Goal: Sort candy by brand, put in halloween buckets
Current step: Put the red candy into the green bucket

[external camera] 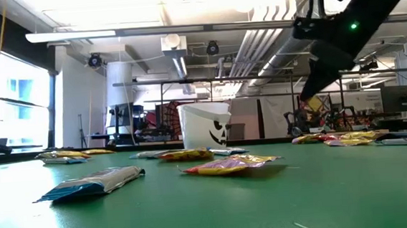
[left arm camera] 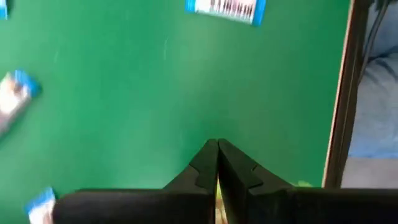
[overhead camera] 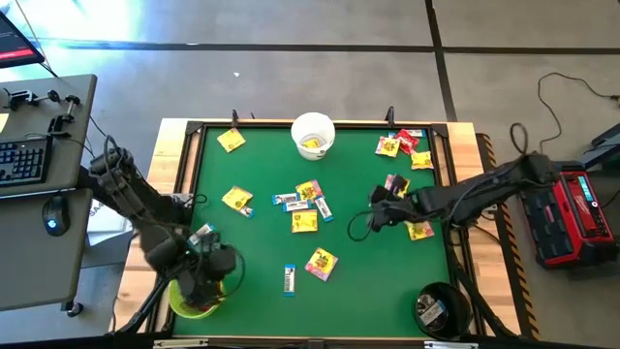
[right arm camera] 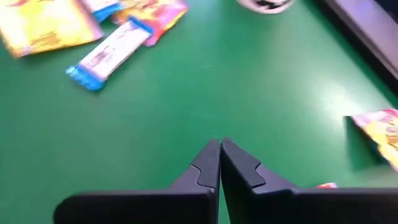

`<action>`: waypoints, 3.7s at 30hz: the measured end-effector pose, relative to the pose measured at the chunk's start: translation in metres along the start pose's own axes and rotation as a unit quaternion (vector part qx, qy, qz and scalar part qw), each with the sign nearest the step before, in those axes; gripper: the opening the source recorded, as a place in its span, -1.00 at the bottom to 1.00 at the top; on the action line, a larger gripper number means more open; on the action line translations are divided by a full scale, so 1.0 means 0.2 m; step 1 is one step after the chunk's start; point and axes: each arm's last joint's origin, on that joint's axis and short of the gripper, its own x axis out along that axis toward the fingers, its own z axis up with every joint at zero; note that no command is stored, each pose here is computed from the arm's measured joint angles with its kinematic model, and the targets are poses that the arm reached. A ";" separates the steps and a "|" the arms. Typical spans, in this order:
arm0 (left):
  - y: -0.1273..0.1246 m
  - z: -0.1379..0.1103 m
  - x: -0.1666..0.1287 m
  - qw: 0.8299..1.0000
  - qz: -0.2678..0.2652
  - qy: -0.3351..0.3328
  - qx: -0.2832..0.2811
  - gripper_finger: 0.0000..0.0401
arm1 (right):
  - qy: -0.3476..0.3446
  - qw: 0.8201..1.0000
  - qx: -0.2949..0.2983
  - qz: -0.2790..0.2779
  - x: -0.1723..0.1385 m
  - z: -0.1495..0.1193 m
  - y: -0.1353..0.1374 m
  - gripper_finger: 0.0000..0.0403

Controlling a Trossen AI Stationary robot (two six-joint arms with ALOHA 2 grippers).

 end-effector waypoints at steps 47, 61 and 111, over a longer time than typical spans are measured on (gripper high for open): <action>0.38 0.78 0.35 0.942 0.053 -0.239 0.229 -1.00 | 0.129 0.861 0.428 -0.244 0.42 -0.09 -1.13 -0.13; 0.38 0.78 0.34 0.942 0.062 -0.238 0.230 -1.00 | 0.091 0.871 0.367 -0.312 0.54 -0.05 -1.09 -0.52; 0.36 0.76 0.35 0.949 0.067 -0.227 0.210 -1.00 | 0.296 0.864 0.304 -0.271 0.75 0.04 -1.24 -1.00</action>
